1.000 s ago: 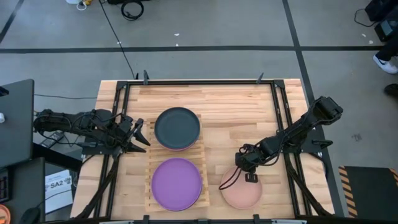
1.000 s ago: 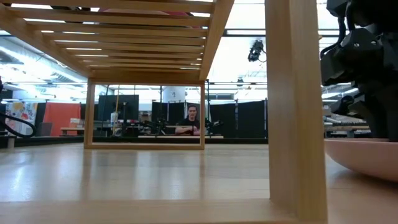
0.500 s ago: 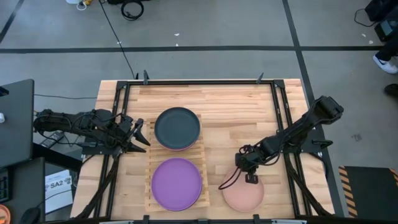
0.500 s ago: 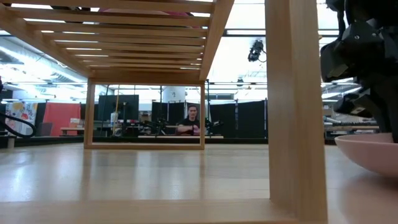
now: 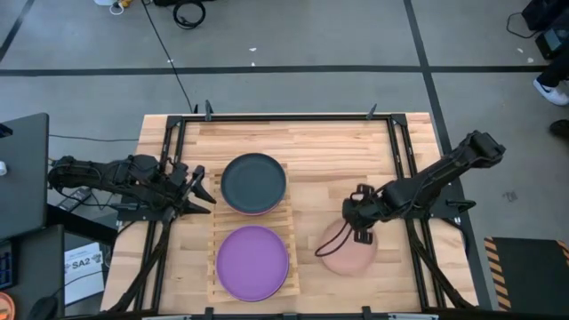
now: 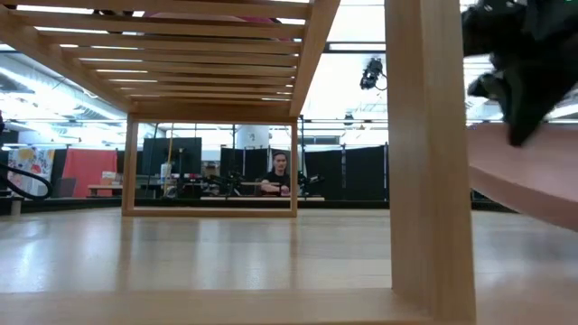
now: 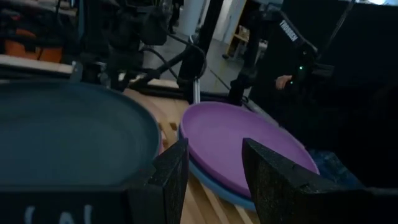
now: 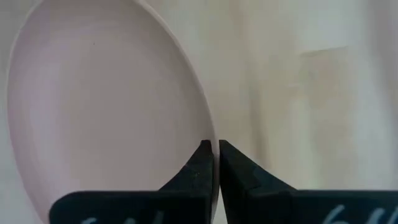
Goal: Place and stack plates onto a shelf
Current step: Stack the brown plate on top of the violet plate on the shelf
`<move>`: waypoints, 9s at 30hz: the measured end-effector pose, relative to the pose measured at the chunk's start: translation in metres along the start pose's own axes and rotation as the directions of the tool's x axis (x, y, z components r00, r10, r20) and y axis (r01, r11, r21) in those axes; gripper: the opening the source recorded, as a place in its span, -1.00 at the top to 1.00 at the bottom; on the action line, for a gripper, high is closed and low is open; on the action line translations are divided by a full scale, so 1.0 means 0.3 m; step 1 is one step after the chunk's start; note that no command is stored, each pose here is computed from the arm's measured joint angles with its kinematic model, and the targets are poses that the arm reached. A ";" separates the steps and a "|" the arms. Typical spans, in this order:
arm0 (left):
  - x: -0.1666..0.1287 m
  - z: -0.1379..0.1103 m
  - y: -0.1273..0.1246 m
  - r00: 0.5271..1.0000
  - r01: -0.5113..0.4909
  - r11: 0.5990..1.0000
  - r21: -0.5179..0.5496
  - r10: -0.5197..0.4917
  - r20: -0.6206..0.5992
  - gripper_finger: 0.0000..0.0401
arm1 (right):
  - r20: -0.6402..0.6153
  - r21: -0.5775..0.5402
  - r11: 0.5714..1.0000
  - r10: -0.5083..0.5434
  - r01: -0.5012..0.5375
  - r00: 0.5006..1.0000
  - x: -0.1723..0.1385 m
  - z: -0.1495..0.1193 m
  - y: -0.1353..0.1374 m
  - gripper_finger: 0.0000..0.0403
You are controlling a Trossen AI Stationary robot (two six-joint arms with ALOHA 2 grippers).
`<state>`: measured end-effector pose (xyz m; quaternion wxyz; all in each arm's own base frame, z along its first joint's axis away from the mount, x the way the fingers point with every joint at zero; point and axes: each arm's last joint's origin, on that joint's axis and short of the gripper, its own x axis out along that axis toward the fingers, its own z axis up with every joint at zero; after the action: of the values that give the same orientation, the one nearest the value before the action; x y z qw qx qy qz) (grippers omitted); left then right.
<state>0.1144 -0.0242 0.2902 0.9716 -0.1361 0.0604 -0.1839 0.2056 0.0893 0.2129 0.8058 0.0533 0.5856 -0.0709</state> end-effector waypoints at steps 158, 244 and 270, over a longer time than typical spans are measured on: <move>0.480 0.377 0.304 0.532 -0.847 0.485 0.219 0.779 0.332 0.89 | 0.886 0.323 0.914 -0.383 0.245 0.261 -0.623 -0.024 -0.316 -0.37; 0.392 0.050 -0.226 0.790 -0.600 0.497 -0.627 0.247 -0.561 0.84 | 0.870 0.122 0.979 -0.185 0.164 0.457 -0.410 -0.095 -0.291 -0.38; 0.385 0.056 -0.229 0.796 -0.585 0.518 -0.624 0.219 -0.564 0.27 | 0.870 0.122 0.979 -0.185 0.164 0.457 -0.410 -0.095 -0.291 -0.38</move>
<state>0.2006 -0.1249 0.3182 0.7933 -0.4788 0.3690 0.0728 0.1259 0.0145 0.3209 0.9791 -0.0426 0.0929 -0.1760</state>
